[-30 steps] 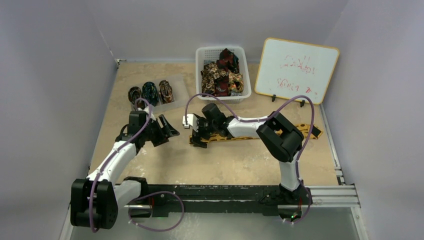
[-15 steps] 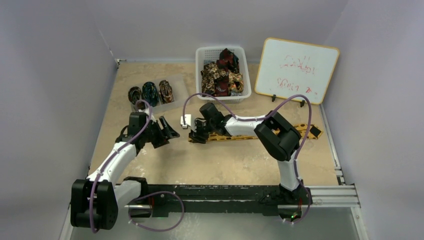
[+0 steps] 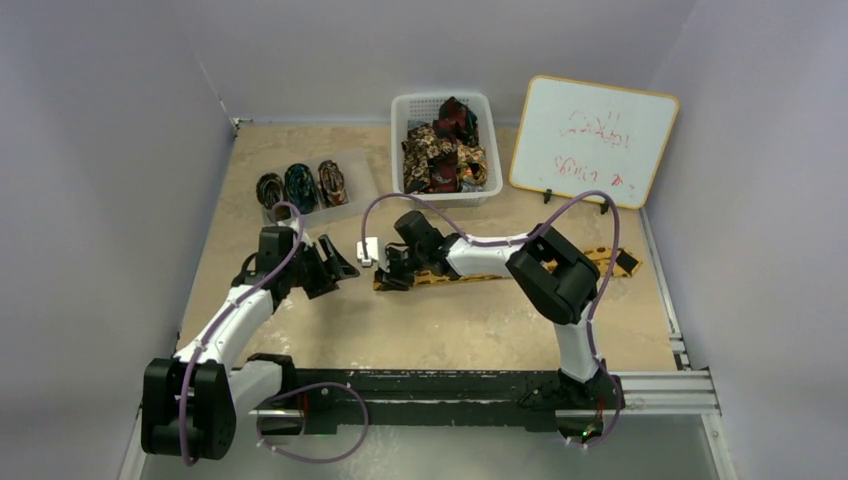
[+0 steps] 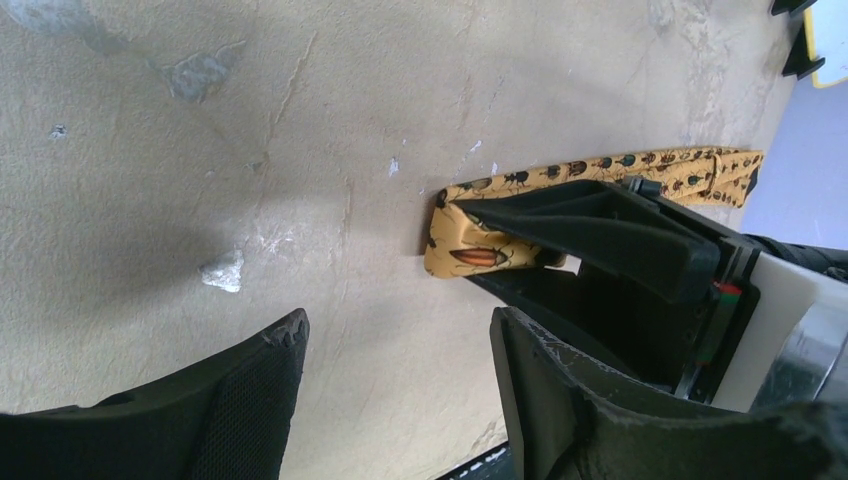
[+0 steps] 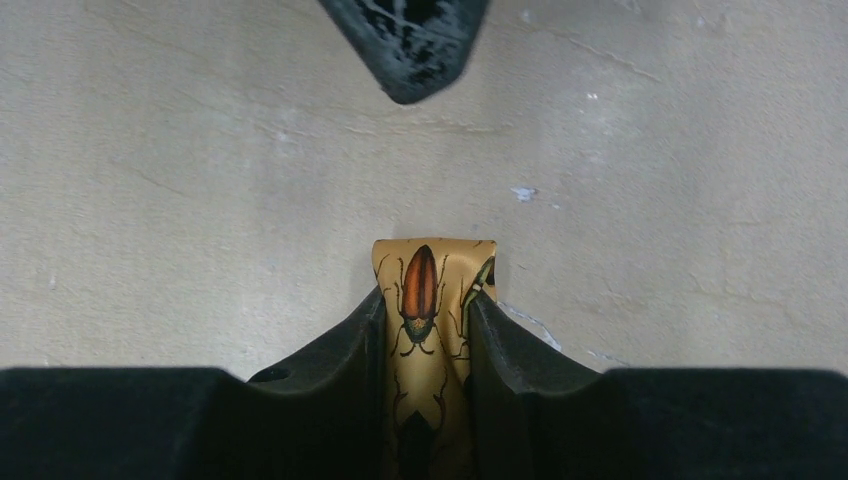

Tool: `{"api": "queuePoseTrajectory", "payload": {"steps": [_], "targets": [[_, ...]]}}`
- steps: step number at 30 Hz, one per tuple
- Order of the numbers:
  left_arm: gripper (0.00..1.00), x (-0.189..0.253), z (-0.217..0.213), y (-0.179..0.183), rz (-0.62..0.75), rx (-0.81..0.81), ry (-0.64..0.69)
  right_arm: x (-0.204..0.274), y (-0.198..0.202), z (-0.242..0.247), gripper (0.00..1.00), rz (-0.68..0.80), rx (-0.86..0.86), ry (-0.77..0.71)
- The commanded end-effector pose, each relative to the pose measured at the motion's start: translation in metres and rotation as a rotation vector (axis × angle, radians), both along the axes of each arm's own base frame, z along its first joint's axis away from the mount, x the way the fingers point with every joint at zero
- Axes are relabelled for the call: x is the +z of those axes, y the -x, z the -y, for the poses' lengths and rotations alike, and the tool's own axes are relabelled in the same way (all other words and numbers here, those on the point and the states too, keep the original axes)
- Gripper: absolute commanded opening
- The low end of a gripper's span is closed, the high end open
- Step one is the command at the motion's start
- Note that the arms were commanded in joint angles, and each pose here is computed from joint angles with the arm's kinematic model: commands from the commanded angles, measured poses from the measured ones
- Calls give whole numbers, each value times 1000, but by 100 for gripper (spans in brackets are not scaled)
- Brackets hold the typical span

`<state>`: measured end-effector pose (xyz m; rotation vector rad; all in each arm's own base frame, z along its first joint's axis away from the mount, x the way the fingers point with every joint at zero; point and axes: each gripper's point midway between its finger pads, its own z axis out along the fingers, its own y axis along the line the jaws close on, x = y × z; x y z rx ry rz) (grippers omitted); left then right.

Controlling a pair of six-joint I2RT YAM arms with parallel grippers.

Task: Roll the ties
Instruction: Roll the tie at the center of the board.

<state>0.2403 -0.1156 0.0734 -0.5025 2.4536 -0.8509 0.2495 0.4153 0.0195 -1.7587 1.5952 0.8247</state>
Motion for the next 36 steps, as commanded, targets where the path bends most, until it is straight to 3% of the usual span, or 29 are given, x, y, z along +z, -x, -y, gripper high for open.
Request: {"api": "queuePoseTrajectory", "payload": {"steps": [1, 9, 12, 19, 21, 27, 29, 32, 34, 36], "targets": [[65, 4, 1, -4, 42, -3, 16, -19, 23, 5, 33, -60, 59, 62], [65, -1, 1, -3, 28, -4, 15, -7, 6, 2, 39, -1, 2, 81], [65, 0, 1, -4, 32, -4, 16, 7, 1, 2, 49, 20, -18, 86], [65, 1, 2, -4, 35, -13, 16, 58, 1, 0, 86, 65, -39, -1], [65, 2, 2, -4, 38, -14, 18, 78, -1, 1, 98, 80, -77, -58], [65, 5, 3, -8, 47, -26, 22, 159, -16, 25, 99, 151, -393, -355], [65, 7, 7, -8, 54, -42, 38, 175, -25, 43, 99, 66, -620, -473], [65, 7, 12, -6, 76, -64, 67, 181, -47, 78, 99, -184, -1051, -603], [65, 3, 14, -3, 88, -80, 83, 165, -41, 86, 99, -352, -1160, -568], [65, 4, 18, -3, 112, -106, 104, 152, -26, 82, 96, -491, -1154, -542]]}}
